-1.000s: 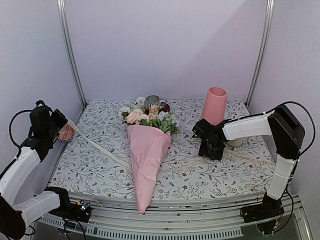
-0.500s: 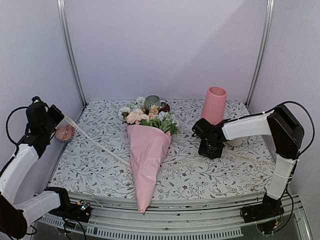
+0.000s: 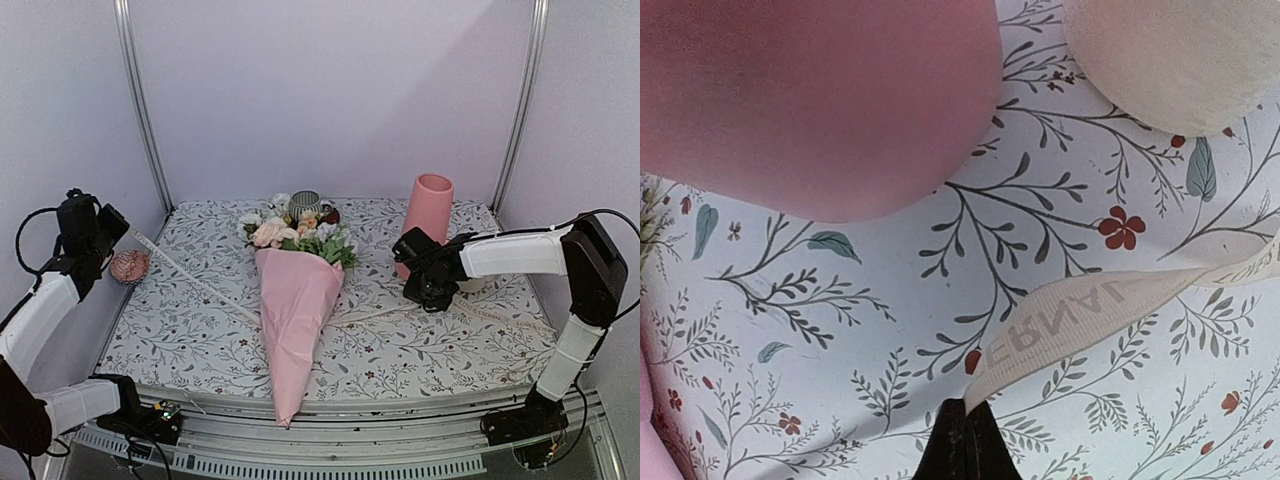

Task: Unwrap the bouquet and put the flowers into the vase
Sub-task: Adjust the untied ribbon at the center of the board.

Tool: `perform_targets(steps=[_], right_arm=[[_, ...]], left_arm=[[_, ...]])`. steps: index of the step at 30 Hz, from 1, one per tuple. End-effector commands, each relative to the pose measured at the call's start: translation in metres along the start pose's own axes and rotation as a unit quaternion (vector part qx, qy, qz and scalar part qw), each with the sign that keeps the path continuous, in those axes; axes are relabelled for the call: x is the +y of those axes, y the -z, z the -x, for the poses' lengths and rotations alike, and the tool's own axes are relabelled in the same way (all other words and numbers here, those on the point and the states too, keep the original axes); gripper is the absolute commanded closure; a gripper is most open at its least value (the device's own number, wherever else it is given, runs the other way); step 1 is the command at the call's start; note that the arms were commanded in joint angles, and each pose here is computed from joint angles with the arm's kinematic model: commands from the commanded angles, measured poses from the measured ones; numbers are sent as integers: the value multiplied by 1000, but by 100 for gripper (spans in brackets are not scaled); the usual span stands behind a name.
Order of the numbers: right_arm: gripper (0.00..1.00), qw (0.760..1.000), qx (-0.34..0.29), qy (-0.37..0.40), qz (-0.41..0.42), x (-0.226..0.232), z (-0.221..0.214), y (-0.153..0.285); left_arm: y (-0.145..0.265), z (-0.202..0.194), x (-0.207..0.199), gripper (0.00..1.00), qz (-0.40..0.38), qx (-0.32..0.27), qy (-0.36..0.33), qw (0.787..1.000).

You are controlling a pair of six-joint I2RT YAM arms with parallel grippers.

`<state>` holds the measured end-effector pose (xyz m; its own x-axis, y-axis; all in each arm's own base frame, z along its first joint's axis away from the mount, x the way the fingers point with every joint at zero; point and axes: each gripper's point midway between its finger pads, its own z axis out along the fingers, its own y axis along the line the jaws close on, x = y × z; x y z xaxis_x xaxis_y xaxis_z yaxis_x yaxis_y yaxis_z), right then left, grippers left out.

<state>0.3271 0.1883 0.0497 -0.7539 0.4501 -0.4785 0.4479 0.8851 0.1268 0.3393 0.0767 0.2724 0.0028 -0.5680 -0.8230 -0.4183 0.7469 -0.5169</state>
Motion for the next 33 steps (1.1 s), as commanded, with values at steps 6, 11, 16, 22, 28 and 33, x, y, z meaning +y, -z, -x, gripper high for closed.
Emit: perform_targets(steps=[6,11,16,22,28,33], right_arm=[[98,1000,-15,-6,4,10,1,-2],[99,998,-46,-32,-18,3,16,6],[98,993,-87,-67,-31,-14,38,25],[99,989,-114,-91,-32,-29,51,39],[84,989,-113,-89,-41,-35,50,38],[26,988,-117,-82,-49,-42,50,42]], left_arm=[[-9,46,6,100,24,-60,21,998],[-18,27,8,100,13,-33,23,999],[-21,6,22,100,25,-12,29,999],[-20,-11,32,100,31,1,42,999],[-20,-22,43,84,48,7,48,998],[-12,-17,64,24,114,0,55,992]])
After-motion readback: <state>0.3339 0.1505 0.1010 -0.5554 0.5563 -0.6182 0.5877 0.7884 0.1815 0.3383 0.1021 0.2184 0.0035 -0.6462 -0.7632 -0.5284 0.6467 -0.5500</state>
